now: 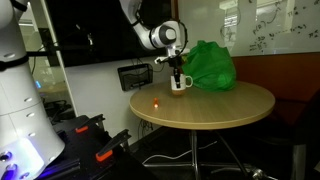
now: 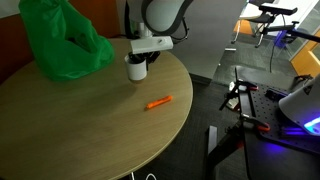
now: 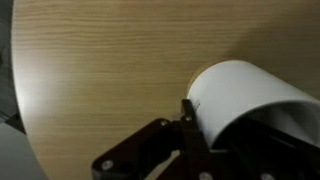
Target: Move the white mug to the left
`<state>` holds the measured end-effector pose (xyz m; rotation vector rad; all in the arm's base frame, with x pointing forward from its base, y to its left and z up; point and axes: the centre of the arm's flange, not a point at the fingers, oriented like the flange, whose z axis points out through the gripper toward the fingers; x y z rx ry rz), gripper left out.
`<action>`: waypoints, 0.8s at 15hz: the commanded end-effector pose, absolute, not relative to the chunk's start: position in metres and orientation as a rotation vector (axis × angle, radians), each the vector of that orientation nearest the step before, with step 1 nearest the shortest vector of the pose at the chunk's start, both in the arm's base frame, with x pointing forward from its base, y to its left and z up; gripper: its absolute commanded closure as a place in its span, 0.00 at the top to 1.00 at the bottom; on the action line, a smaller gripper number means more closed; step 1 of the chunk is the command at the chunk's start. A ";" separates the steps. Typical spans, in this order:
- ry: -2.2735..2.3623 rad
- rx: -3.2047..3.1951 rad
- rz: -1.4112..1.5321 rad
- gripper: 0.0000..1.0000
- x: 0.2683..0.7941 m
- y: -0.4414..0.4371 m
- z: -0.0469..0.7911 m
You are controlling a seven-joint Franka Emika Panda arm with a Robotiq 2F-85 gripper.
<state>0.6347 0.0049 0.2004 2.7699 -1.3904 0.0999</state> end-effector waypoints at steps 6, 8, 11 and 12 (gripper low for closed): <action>-1.162 2.997 0.178 0.02 0.597 0.096 0.196; -1.102 3.033 0.147 0.02 0.588 0.112 0.194; -1.027 3.055 0.133 0.02 0.578 0.129 0.194; -1.002 3.053 0.145 0.02 0.575 0.131 0.192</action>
